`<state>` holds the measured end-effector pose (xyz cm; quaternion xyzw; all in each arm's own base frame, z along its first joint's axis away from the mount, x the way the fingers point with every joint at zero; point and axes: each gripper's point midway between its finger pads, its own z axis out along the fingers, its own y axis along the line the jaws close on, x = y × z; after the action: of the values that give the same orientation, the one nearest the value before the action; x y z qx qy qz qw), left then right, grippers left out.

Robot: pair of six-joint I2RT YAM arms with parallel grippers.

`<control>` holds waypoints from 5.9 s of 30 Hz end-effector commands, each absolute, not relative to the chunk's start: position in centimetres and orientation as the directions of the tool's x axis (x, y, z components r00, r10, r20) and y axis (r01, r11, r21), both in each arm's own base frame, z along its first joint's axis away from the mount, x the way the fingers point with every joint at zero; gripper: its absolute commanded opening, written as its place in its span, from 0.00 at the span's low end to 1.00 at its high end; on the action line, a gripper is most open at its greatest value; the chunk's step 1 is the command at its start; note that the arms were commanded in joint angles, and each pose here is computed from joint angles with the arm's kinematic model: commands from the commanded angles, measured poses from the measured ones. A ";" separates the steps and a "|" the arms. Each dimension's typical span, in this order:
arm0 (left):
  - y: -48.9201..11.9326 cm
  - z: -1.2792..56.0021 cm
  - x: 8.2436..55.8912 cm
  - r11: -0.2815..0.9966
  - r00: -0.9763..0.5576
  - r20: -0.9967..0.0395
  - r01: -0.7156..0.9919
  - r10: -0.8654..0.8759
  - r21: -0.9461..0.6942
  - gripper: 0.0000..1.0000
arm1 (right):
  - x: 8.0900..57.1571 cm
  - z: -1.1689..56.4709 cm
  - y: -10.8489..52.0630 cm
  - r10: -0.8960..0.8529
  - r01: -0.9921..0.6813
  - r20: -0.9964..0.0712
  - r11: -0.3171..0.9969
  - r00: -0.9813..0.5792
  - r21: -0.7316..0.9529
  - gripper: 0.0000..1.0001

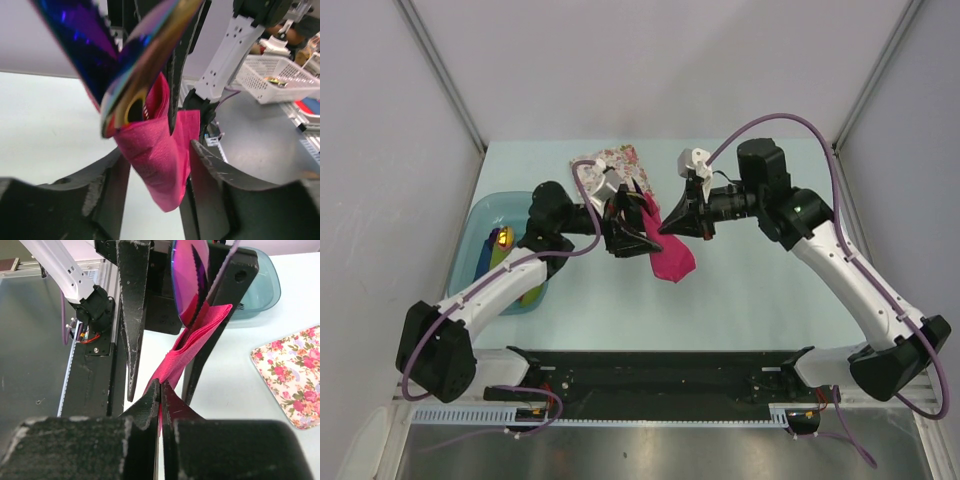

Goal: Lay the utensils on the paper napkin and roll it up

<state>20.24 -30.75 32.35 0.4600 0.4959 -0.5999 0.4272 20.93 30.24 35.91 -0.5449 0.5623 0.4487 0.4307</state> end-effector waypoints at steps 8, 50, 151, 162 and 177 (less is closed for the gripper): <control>-30.9 35.5 19.4 -0.193 -0.239 -0.956 0.959 -0.168 -0.206 0.26 | 20.8 40.7 29.9 -0.104 -0.992 -0.989 0.064 0.102 -0.109 0.00; -27.0 42.2 19.9 -0.169 -0.242 -0.937 0.964 -0.250 -0.204 0.00 | 24.4 34.8 25.4 -0.198 -0.958 -0.951 0.213 -0.237 0.194 0.00; -27.4 46.0 23.3 -0.034 -0.271 -0.868 0.958 -0.417 -0.284 0.00 | 22.3 40.3 32.5 0.060 -0.981 -0.989 0.134 -0.135 0.142 0.51; -27.3 45.8 22.5 -0.054 -0.265 -0.874 0.962 -0.406 -0.267 0.00 | 20.2 39.6 33.1 0.025 -0.983 -0.986 0.077 -0.167 0.168 0.19; -27.4 45.3 21.3 -0.105 -0.285 -0.879 0.959 -0.384 -0.265 0.00 | 20.1 39.3 33.8 -0.012 -0.984 -0.985 0.064 -0.170 0.168 0.36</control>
<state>22.58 -27.81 43.37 0.3130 0.4818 -0.6655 0.4765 20.99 33.27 38.46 -0.4253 0.5766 0.5118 0.4741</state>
